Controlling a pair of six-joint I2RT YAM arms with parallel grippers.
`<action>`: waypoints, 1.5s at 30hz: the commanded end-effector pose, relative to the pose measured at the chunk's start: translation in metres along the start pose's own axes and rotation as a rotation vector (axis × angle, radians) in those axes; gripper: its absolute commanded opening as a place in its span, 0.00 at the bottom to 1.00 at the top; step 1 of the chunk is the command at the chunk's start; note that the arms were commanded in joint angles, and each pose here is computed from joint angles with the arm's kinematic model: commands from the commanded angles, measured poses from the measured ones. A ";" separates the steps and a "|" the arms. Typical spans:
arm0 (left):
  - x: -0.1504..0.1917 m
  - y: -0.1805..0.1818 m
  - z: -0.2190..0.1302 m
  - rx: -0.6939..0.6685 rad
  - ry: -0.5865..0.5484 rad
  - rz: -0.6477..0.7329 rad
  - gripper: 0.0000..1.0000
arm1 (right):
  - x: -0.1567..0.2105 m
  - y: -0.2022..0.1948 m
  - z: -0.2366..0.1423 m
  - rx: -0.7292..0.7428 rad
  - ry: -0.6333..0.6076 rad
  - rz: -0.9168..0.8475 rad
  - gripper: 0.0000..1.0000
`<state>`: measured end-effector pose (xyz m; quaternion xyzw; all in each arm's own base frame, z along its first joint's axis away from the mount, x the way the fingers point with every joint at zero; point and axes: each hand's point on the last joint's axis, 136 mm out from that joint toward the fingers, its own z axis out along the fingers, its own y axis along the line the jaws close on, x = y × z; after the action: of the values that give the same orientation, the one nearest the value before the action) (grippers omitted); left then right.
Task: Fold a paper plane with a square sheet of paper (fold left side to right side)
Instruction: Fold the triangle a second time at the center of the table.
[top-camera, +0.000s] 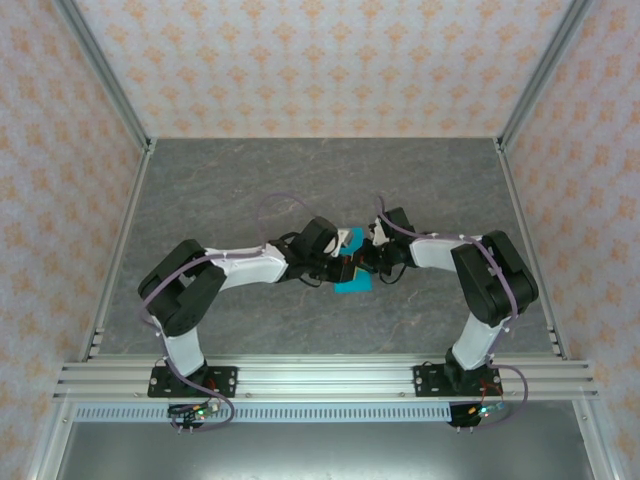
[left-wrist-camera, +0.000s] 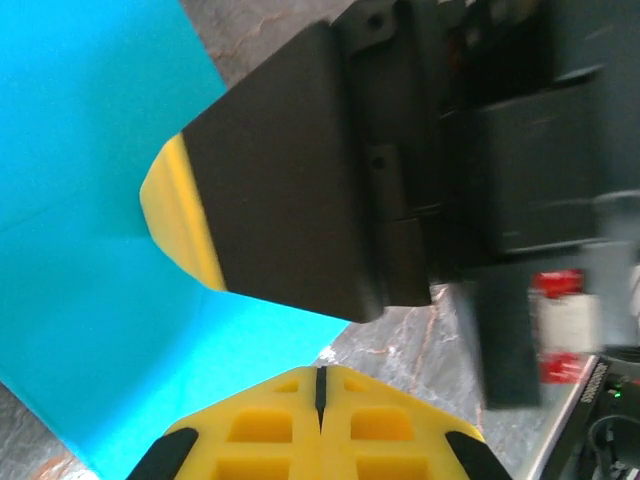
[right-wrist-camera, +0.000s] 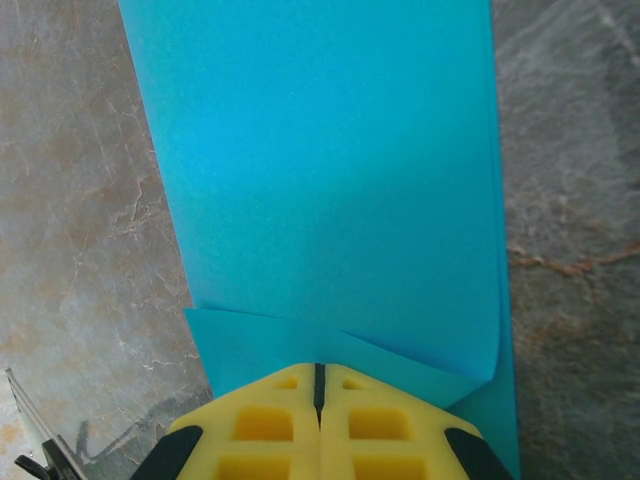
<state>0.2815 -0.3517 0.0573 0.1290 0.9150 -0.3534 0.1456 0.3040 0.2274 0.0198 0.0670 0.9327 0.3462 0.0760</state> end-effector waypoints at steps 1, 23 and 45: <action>0.003 0.010 0.005 -0.024 0.039 0.012 0.02 | 0.009 -0.024 0.003 0.102 0.026 0.025 0.00; 0.008 0.030 0.018 -0.056 0.062 -0.015 0.00 | 0.011 -0.022 0.004 0.106 0.037 0.024 0.00; 0.067 0.050 -0.012 -0.060 0.090 -0.091 0.00 | 0.010 -0.024 0.003 0.120 0.042 0.022 0.00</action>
<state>0.2519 -0.3124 0.0180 0.1089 0.9276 -0.3366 0.1200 0.3010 0.2273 0.0198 0.0647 0.9365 0.3382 0.0663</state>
